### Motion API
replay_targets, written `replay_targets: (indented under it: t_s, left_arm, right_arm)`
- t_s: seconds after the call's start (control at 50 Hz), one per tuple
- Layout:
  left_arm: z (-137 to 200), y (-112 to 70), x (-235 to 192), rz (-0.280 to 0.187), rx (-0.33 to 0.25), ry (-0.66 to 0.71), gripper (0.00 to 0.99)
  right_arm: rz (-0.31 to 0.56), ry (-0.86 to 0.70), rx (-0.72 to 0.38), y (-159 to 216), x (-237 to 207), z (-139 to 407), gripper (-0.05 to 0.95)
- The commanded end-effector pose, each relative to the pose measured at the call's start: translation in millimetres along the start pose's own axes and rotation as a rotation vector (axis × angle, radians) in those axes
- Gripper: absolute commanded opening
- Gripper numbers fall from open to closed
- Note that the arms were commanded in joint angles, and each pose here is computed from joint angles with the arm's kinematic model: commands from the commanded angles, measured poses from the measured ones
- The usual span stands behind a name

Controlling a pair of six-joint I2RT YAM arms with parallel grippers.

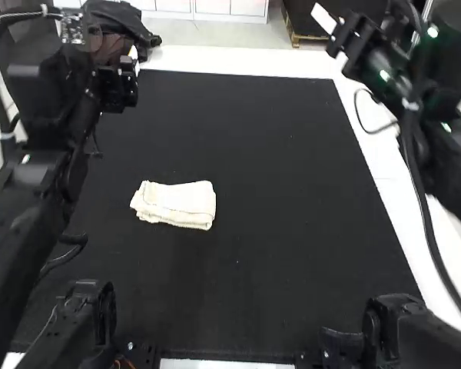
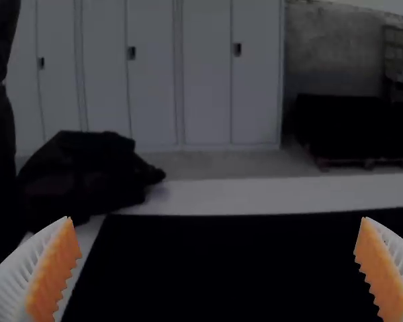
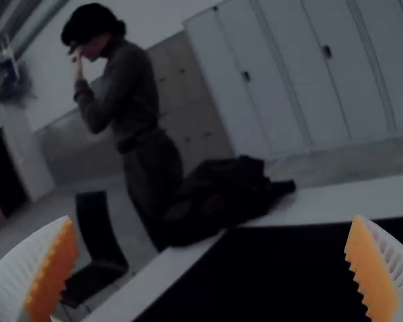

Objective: Fold the towel.

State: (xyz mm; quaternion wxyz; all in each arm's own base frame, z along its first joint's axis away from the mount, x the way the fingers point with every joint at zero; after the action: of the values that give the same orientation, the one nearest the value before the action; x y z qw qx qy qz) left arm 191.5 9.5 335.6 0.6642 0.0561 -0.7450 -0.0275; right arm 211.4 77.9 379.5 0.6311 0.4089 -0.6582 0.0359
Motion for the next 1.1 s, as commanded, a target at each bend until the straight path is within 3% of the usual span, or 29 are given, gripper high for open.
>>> replay_targets:
  t_s: [0.0,0.14,0.3,0.52,0.64,0.76,0.88,1.0,1.08]
  left_arm:
    - [15,1.2,1,0.022,0.021,-0.046,0.961]
    - [43,1.4,5,0.051,0.034,-0.153,0.961]
    - [78,1.7,18,0.055,0.046,-0.298,0.961]
    - [91,3.5,26,0.054,0.066,-0.370,0.961]
    - [94,5.3,33,0.056,0.084,-0.443,0.961]
    - [95,5.5,34,0.050,0.089,-0.487,0.961]
    - [88,4.3,22,-0.023,0.103,-0.457,0.961]
    - [82,4.2,9,-0.101,0.133,-0.435,0.961]
    - [77,2.9,0,-0.153,0.140,-0.431,0.961]
  right_arm:
    - [0.011,-0.078,0.041,17,7,35,0.92]
    - [0.045,-0.193,0.073,40,6,86,0.92]
    - [0.132,-0.252,0.029,53,-3,130,0.92]
    - [0.141,-0.247,-0.009,55,-7,139,0.92]
    - [0.165,-0.326,-0.101,46,0,140,0.92]
    - [0.251,-0.428,-0.247,27,4,141,0.92]
    - [0.287,-0.425,-0.323,7,-7,135,0.92]
    - [0.247,-0.447,-0.436,-16,-16,134,0.92]
    - [0.295,-0.462,-0.448,-23,-21,132,0.92]
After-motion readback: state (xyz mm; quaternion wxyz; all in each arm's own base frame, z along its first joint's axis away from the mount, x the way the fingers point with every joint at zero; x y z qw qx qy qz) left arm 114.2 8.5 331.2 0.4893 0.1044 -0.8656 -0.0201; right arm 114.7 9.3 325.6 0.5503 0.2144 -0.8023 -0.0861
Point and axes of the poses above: each hand's point on the last joint's axis, 136 mm out from that joint toward the fingers, its own z axis back along the fingers, its own y axis along the line the jaws close on, x = y × z, the point moved 8 cm from there along z, back along the fingers, and after that the axes turned 7 degrees about -z, right-handed, at the moved point
